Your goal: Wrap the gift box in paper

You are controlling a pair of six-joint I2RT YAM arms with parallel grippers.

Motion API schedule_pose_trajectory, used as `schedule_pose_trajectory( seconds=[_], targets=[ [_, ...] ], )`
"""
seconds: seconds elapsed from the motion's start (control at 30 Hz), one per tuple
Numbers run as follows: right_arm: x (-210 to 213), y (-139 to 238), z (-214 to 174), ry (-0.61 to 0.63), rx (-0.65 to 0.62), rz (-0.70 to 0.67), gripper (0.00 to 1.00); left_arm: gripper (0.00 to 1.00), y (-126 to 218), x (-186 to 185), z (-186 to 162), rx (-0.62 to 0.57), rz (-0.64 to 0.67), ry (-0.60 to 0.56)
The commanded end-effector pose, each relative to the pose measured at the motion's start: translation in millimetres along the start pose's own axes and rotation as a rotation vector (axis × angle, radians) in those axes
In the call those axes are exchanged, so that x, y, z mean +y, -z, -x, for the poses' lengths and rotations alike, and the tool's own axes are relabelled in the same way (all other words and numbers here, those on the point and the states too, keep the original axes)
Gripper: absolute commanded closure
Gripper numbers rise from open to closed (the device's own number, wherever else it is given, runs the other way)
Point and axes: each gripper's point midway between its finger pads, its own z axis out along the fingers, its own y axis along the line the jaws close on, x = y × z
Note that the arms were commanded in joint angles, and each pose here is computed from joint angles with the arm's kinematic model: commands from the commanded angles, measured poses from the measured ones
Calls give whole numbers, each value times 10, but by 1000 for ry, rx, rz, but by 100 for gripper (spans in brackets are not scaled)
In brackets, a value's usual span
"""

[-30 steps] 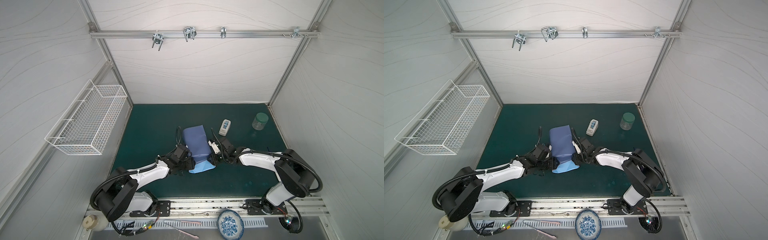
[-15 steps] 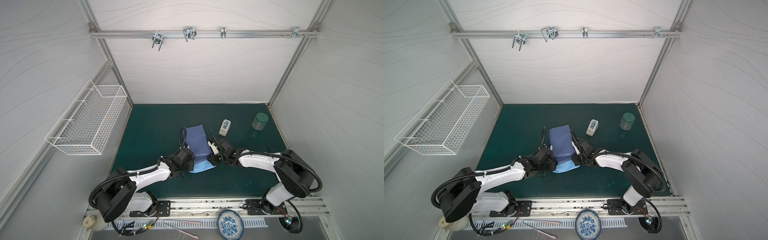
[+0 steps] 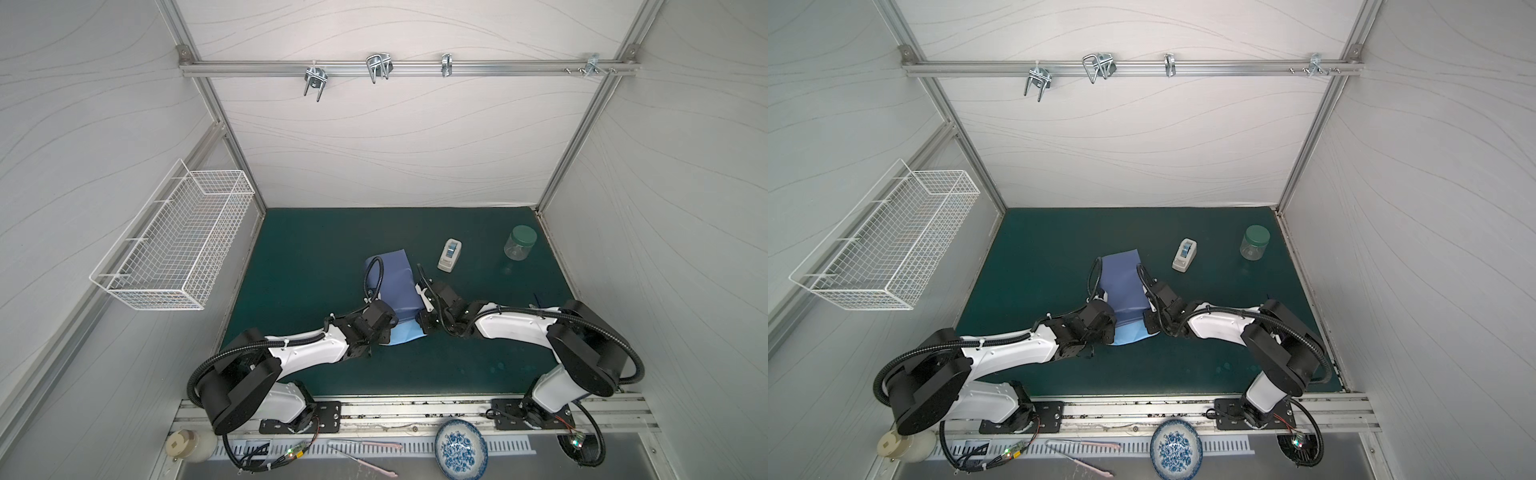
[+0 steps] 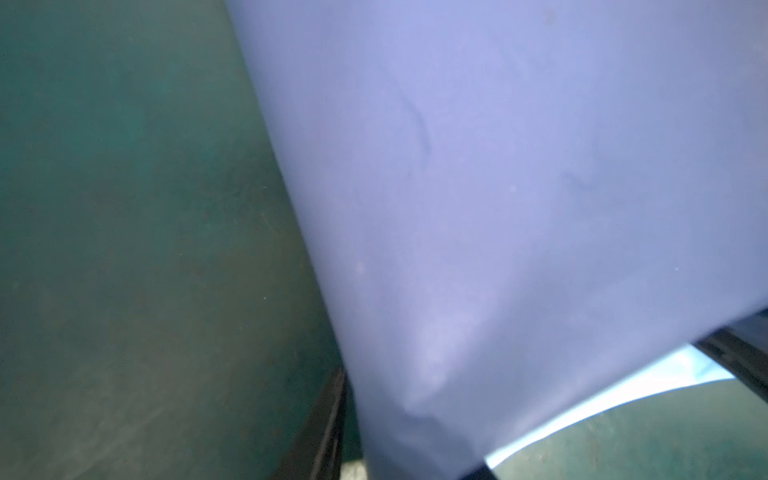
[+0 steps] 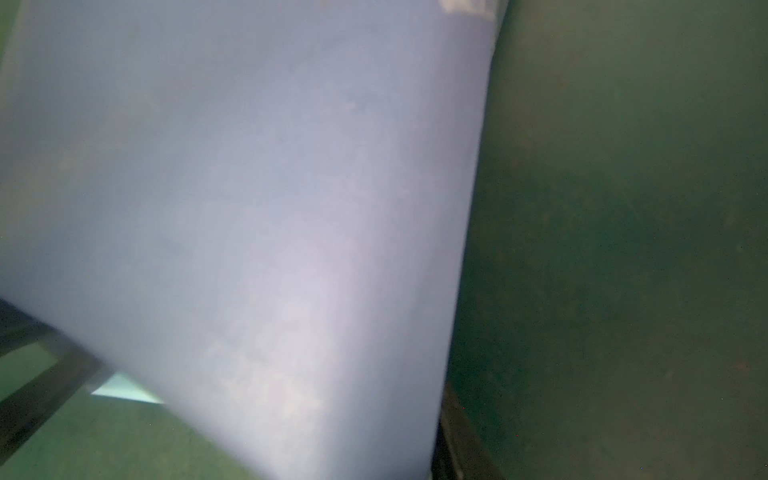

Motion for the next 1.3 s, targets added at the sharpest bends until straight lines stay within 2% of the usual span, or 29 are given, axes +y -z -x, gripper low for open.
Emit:
schedule_pose_trajectory(
  seconds=[0.0,0.73,1.0,1.1,1.27],
  targets=[
    [-33,-35,-21,-14,-11,-27,74,71,-15,-58,128,-50,5,38],
    [-79,-64,-53,-55,-8,-117,84,95,-35,0,91,-58,61,84],
    [-86,72,-74,-43,-20,-106,75,94,1,-11,122,-64,57,84],
    [-98,72,-87,-45,-24,-102,76,93,8,-21,127,-65,52,85],
    [-76,6,-24,-46,-26,-94,84,88,12,-38,124,-59,44,87]
  ],
)
